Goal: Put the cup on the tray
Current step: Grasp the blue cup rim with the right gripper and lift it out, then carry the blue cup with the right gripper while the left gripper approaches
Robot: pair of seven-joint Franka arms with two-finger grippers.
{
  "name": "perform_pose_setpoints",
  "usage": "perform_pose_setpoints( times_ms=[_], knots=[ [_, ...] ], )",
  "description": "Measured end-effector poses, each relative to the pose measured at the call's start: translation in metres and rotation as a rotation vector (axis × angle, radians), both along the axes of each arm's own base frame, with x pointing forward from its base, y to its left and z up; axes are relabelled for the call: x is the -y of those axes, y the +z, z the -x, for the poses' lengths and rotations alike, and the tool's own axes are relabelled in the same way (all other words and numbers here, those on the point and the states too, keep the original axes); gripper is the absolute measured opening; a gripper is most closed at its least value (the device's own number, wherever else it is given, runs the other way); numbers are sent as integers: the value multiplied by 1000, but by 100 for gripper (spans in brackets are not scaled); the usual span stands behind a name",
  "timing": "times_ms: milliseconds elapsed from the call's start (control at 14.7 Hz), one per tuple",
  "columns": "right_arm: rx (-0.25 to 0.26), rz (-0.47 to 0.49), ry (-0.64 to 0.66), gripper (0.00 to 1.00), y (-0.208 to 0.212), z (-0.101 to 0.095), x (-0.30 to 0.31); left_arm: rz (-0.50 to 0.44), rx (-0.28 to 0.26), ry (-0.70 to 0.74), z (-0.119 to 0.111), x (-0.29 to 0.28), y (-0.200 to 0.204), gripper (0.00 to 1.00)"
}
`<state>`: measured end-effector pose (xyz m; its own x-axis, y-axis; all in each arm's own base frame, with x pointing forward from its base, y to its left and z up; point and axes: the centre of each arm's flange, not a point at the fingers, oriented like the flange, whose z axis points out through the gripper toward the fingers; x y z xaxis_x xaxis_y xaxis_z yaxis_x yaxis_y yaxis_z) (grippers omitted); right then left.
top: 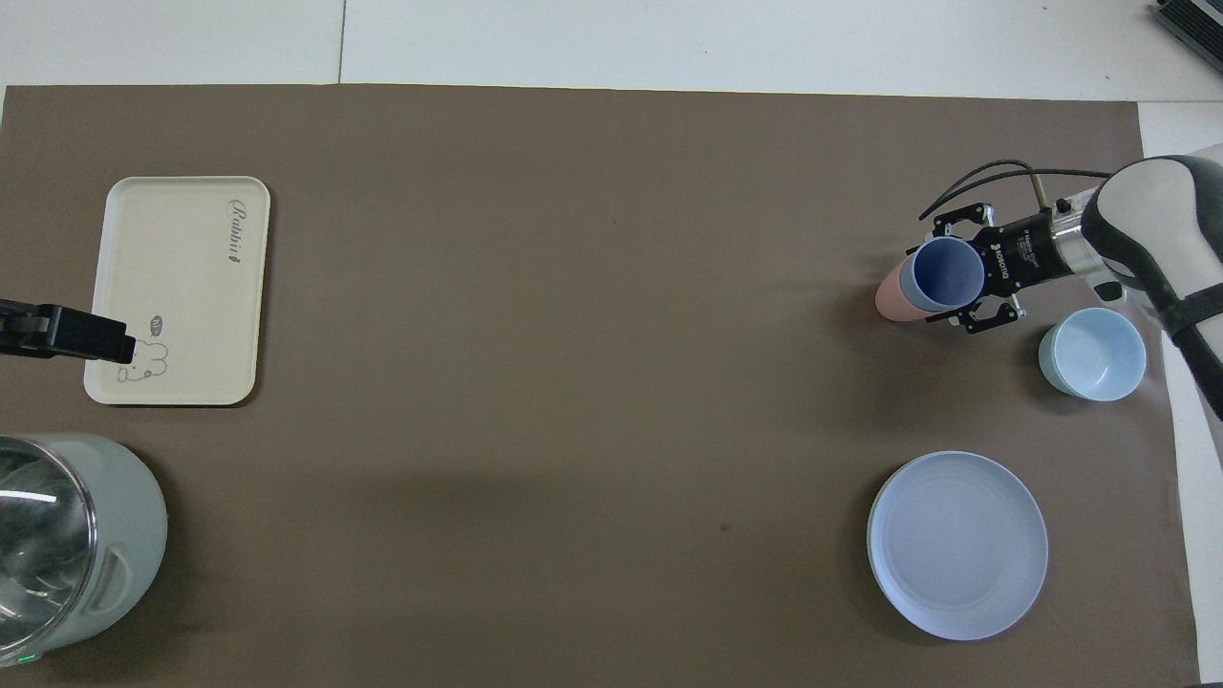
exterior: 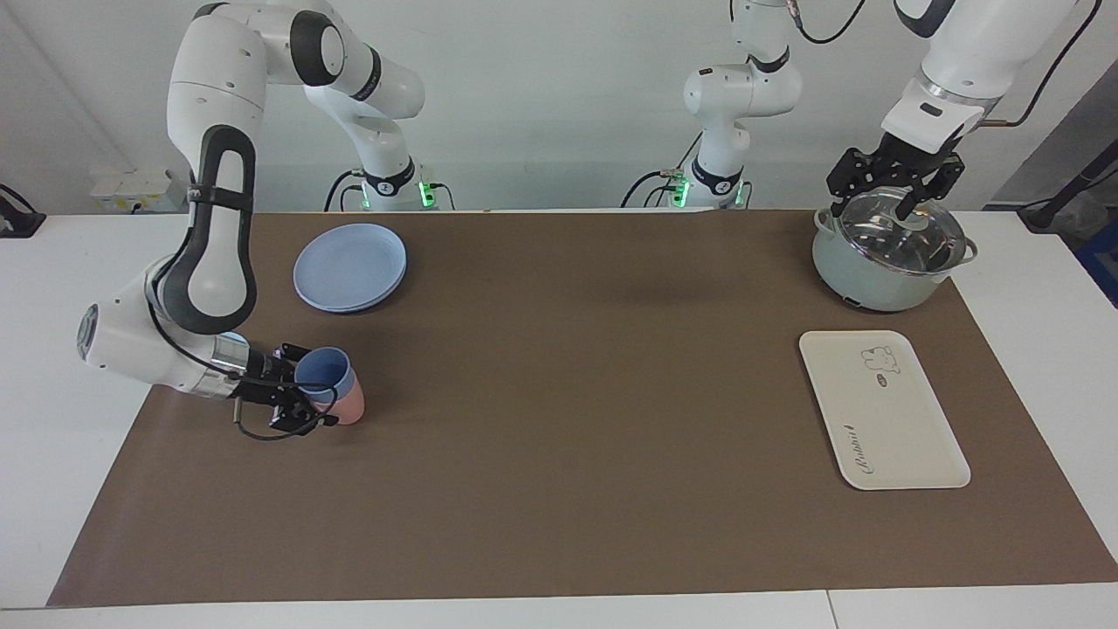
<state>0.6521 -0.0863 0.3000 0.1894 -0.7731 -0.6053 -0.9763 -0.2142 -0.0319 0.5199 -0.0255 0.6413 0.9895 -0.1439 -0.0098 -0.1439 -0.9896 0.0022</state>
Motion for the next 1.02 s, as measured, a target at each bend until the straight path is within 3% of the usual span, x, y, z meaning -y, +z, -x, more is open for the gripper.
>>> perform_pose_setpoints(
  times_ms=[136, 204, 476, 816, 1019],
  knots=[
    [-4, -24, -14, 92, -1, 3, -3, 0, 2, 1, 0, 0, 0, 100],
    [-4, -42, -22, 81, 0, 3, -6, 0, 2, 1, 0, 0, 0, 100],
    [-10, -98, -11, 81, 9, 3, -40, 0, 3, 1, 0, -1, 0, 100],
    [-47, -62, 9, 81, 66, 5, -157, 0, -3, 128, 1, 17, -3, 100],
    [-44, -29, -25, 81, 94, 11, -229, 18, 44, 240, 1, 70, -4, 100]
  ],
)
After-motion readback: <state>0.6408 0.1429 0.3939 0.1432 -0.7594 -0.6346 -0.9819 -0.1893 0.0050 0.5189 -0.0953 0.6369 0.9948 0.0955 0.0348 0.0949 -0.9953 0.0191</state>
